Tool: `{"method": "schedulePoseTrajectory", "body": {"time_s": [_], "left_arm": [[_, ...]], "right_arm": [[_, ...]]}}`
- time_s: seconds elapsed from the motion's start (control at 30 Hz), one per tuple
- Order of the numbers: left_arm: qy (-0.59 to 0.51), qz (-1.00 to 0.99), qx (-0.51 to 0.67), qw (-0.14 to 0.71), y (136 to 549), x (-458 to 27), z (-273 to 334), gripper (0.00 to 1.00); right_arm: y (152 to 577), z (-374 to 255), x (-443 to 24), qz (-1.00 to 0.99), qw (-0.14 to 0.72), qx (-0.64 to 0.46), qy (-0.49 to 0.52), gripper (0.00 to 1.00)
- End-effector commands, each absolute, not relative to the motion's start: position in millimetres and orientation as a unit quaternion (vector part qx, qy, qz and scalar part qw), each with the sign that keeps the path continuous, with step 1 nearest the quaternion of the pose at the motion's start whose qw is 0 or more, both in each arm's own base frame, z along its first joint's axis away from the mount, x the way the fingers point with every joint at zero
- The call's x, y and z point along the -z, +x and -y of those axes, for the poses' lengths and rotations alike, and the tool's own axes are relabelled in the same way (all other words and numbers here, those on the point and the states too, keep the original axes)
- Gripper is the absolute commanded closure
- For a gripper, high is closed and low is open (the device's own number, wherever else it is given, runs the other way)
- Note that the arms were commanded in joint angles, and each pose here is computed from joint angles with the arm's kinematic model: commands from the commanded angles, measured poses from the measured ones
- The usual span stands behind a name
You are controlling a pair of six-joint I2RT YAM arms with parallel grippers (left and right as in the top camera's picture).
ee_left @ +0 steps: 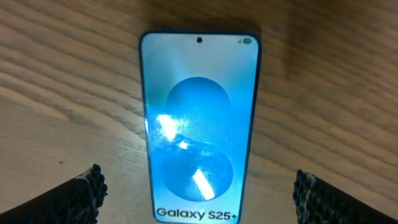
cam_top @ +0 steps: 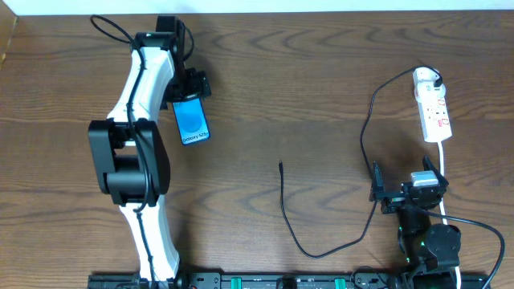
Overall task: Plug charger to phone and switch on socket
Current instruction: 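Lower the left gripper onto the phone's bottom edge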
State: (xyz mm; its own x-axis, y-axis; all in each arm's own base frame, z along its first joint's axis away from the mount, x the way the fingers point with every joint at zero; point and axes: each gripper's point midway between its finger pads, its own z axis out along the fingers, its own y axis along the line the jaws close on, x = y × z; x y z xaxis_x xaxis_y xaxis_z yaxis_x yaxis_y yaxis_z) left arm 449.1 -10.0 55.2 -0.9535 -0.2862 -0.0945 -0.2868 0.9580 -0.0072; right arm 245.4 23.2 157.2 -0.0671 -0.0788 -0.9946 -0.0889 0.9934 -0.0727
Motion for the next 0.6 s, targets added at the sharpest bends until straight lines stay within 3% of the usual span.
{"method": "schedulePoseTrajectory", "body": {"time_s": [0.0, 0.57], "left_arm": [[-0.128, -0.991, 0.01, 0.039, 450.0, -50.2, 15.5, 0.02], [-0.129, -0.992, 0.006, 0.01, 448.5, -17.5, 15.5, 0.02]], "right_arm": [[245.1, -23.4, -157.1, -0.73, 0.681, -0.001, -0.059, 0.01], [245.1, -23.5, -157.1, -0.73, 0.681, -0.001, -0.059, 0.01]]}}
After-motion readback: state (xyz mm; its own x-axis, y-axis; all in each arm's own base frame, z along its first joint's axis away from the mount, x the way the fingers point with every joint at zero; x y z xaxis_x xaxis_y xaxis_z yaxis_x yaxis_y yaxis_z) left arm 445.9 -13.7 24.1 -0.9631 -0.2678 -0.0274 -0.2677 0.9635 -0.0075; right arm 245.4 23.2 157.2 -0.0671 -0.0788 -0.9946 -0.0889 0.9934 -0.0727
